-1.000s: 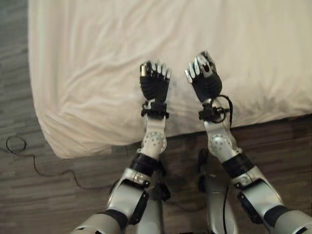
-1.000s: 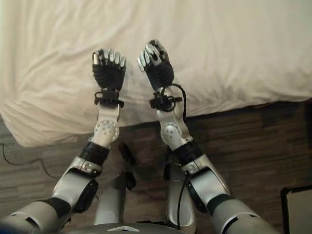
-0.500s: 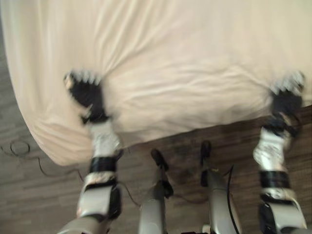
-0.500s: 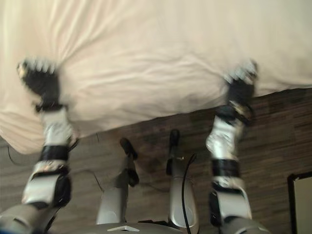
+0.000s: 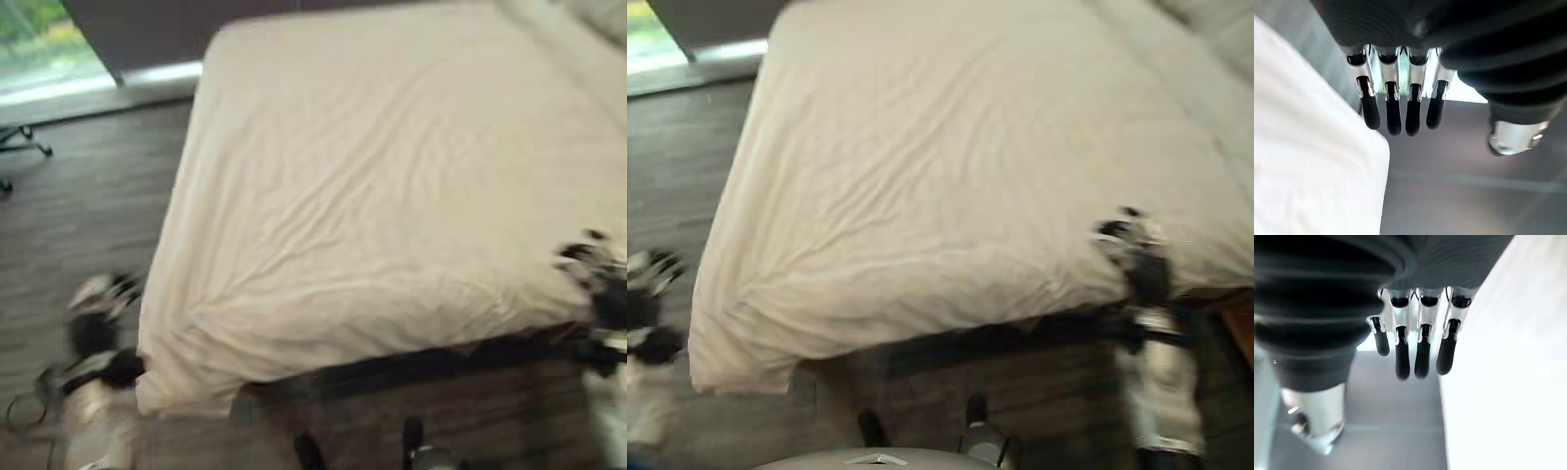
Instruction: Making the bed.
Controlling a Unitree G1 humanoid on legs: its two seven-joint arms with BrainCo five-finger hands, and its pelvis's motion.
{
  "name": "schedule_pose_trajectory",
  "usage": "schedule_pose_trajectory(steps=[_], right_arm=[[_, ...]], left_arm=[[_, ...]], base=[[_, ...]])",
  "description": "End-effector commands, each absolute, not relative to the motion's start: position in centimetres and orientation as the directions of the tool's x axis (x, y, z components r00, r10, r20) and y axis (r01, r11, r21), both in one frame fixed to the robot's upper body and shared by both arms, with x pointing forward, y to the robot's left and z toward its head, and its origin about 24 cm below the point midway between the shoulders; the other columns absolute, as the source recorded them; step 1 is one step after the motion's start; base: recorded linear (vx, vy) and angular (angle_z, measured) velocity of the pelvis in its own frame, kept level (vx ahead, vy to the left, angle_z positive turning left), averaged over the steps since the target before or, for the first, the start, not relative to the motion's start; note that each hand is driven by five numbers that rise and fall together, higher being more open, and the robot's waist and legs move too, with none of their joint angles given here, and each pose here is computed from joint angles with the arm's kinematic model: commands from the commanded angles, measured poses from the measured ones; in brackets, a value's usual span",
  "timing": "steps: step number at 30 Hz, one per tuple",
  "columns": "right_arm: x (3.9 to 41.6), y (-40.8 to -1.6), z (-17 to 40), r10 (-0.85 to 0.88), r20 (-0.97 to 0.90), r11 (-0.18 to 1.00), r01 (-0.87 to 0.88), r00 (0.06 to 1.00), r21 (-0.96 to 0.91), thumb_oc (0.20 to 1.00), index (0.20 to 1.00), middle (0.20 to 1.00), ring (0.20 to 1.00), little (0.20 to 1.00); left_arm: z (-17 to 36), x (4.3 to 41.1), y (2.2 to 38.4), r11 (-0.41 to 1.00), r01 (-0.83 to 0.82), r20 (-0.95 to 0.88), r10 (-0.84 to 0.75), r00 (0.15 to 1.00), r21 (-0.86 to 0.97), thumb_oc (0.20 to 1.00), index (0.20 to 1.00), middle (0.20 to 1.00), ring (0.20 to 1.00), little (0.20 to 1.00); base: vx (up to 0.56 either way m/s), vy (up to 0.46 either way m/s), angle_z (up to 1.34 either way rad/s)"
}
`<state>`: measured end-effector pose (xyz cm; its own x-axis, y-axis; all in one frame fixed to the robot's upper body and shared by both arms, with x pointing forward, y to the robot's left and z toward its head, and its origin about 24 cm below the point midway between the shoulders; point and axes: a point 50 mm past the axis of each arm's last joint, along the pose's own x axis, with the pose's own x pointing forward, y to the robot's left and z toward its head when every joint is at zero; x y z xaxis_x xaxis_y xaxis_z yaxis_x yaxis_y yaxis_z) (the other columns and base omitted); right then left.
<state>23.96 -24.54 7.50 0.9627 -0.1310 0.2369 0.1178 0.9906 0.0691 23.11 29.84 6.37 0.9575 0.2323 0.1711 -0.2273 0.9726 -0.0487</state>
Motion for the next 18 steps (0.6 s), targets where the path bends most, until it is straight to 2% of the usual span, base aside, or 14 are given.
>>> schedule_pose_trajectory(steps=[1, 3, 7, 9, 13, 18], right_arm=[[24.0, -27.4, 9.6, -0.23, 0.313, 0.962, 0.264, 0.922, -0.07, 1.0, 1.0, 1.0, 1.0, 1.0], [24.3, -24.6, 7.5, -0.148, 0.226, 0.973, 0.183, 0.963, -0.143, 1.0, 1.0, 1.0, 1.0, 1.0], [23.6, -23.1, 5.2, -0.105, 0.121, 0.969, 0.129, 0.987, -0.211, 1.0, 1.0, 1.0, 1.0, 1.0], [22.8, -22.2, 2.4, -0.072, -0.014, 0.97, 0.067, 0.997, -0.233, 1.0, 1.0, 1.0, 1.0, 1.0], [21.6, -21.5, -0.3, -0.029, -0.149, 0.955, -0.016, 0.988, -0.295, 1.0, 1.0, 1.0, 1.0, 1.0], [20.8, -20.9, -2.0, 0.011, -0.239, 0.944, -0.089, 0.971, -0.319, 1.0, 1.0, 1.0, 1.0, 1.0]], left_arm=[[7.6, 23.0, 31.2, 0.924, -0.352, 0.241, 0.312, 0.919, 0.147, 1.0, 1.0, 1.0, 1.0, 1.0], [5.7, 23.2, 26.6, 0.974, -0.175, 0.171, 0.15, 0.974, 0.141, 1.0, 1.0, 1.0, 1.0, 1.0], [3.1, 22.4, 23.7, 0.98, -0.045, 0.055, 0.035, 0.998, 0.193, 1.0, 1.0, 1.0, 1.0, 1.0], [0.3, 21.5, 22.0, 0.987, 0.014, -0.079, -0.001, 0.997, 0.159, 1.0, 1.0, 1.0, 1.0, 1.0], [-1.4, 20.3, 21.1, 0.976, 0.071, -0.167, -0.036, 0.985, 0.207, 1.0, 1.0, 1.0, 1.0, 1.0], [-3.0, 19.2, 21.5, 0.958, 0.072, -0.253, 0.001, 0.967, 0.279, 1.0, 1.0, 1.0, 1.0, 1.0]], base=[[0.08, 0.037, -0.17], [0.07, 0.025, -0.11], [0.05, 0.027, -0.02], [0.06, 0.011, 0.04], [0.04, 0.0, -0.01], [0.02, -0.005, 0.02]])
